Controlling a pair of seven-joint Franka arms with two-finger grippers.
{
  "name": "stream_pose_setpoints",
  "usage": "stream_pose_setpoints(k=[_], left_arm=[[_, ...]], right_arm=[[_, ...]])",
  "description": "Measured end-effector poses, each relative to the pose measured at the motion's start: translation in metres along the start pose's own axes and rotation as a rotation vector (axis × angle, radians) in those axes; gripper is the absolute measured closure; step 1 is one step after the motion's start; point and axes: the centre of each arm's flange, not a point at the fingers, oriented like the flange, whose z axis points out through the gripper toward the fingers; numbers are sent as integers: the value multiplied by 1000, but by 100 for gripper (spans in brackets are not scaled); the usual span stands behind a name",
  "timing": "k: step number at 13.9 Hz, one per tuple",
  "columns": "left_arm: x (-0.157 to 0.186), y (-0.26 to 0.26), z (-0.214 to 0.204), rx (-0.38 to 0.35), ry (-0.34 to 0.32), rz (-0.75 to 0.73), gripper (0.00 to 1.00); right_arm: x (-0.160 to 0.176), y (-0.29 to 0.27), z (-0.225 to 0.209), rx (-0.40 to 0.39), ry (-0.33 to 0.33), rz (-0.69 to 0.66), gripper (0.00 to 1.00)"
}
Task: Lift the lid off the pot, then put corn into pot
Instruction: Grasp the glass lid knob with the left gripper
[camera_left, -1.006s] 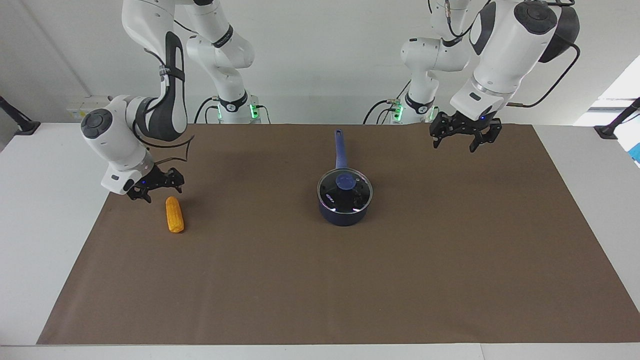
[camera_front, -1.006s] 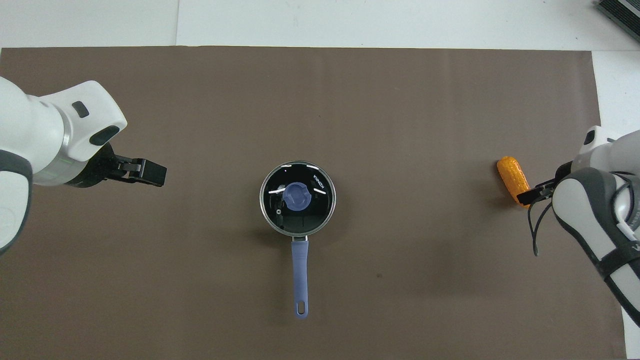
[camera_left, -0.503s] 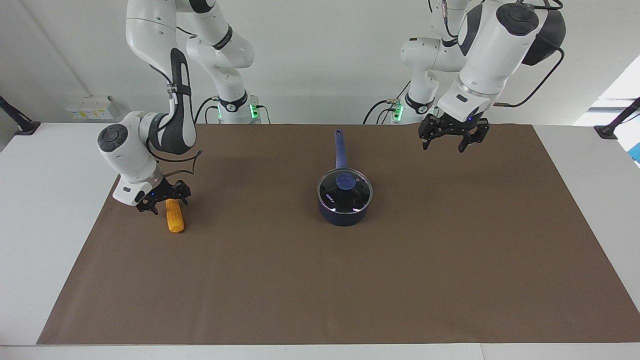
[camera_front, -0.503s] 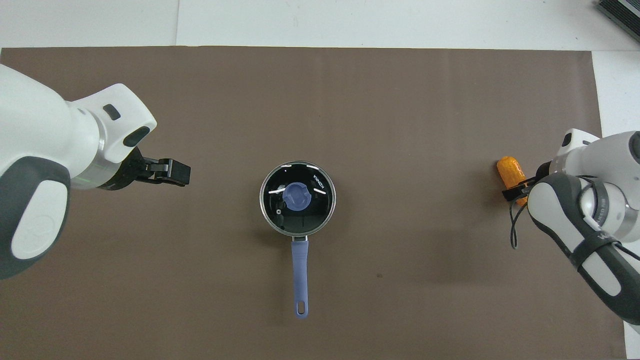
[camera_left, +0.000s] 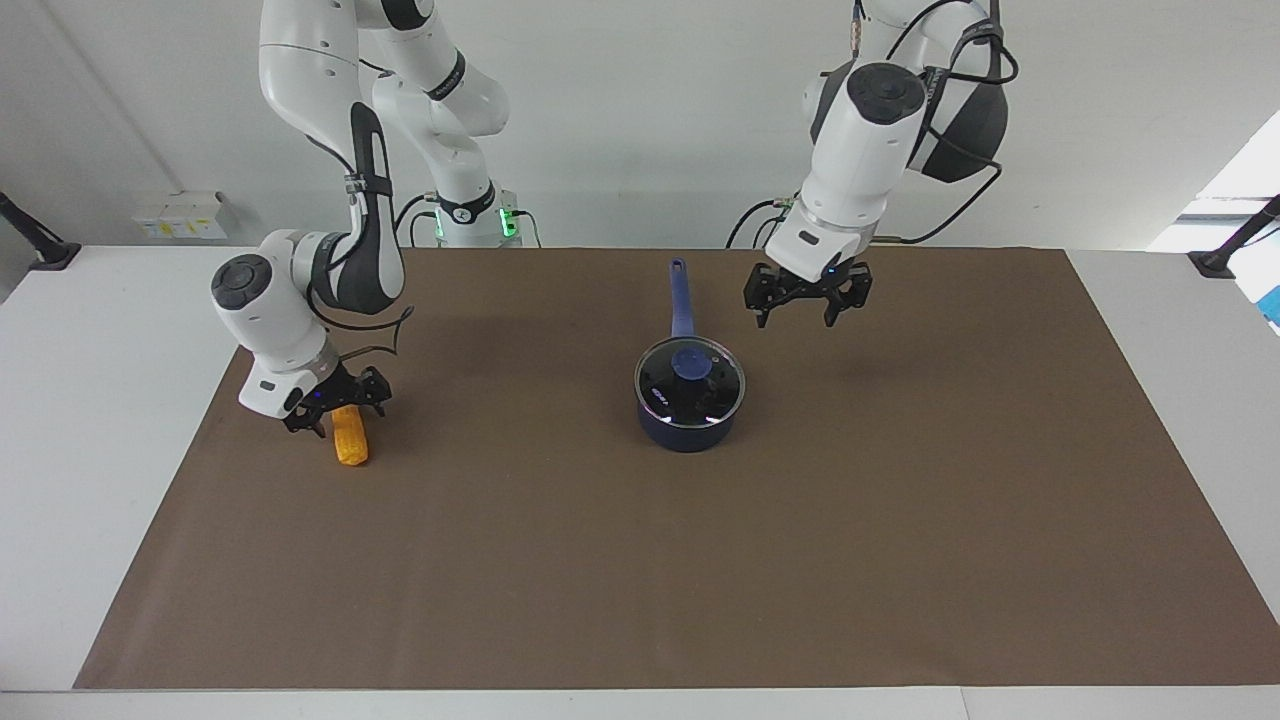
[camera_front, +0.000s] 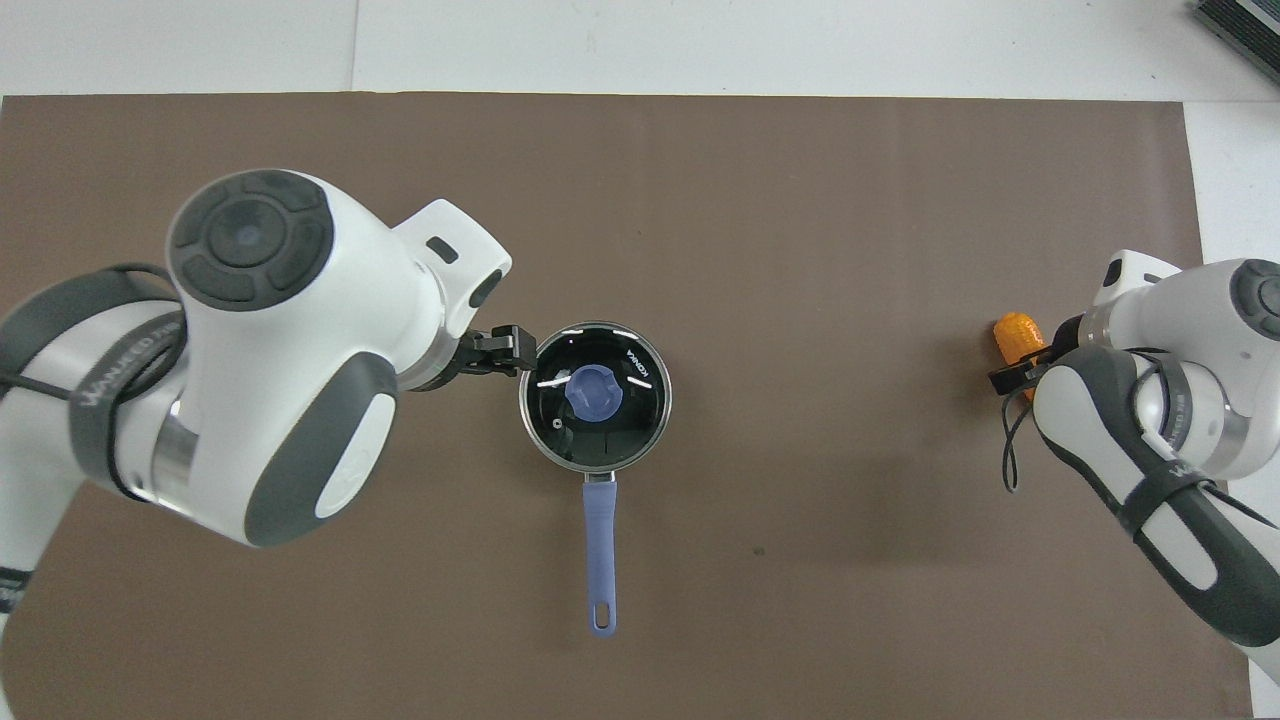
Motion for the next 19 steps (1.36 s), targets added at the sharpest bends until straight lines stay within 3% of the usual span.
stream_pose_setpoints(k=[6,10,12,18,19], left_arm=[[-15,86,74,0,6,-67,0],[-16,98,97,-3,12,-68,0],[-18,97,103,-3,13,-68,0],[-16,93,109,34,50,-40,0],[-16,93,109,37,53,-38,5]], right_arm=[[10,2,11,-19,25,-21,0],[13,5,7,-24,32,-24,45],[13,5,7,-25,33,-23,62],[15,20,-11,-31,47,20,62],[16,21,-24,-26,40,41,62]])
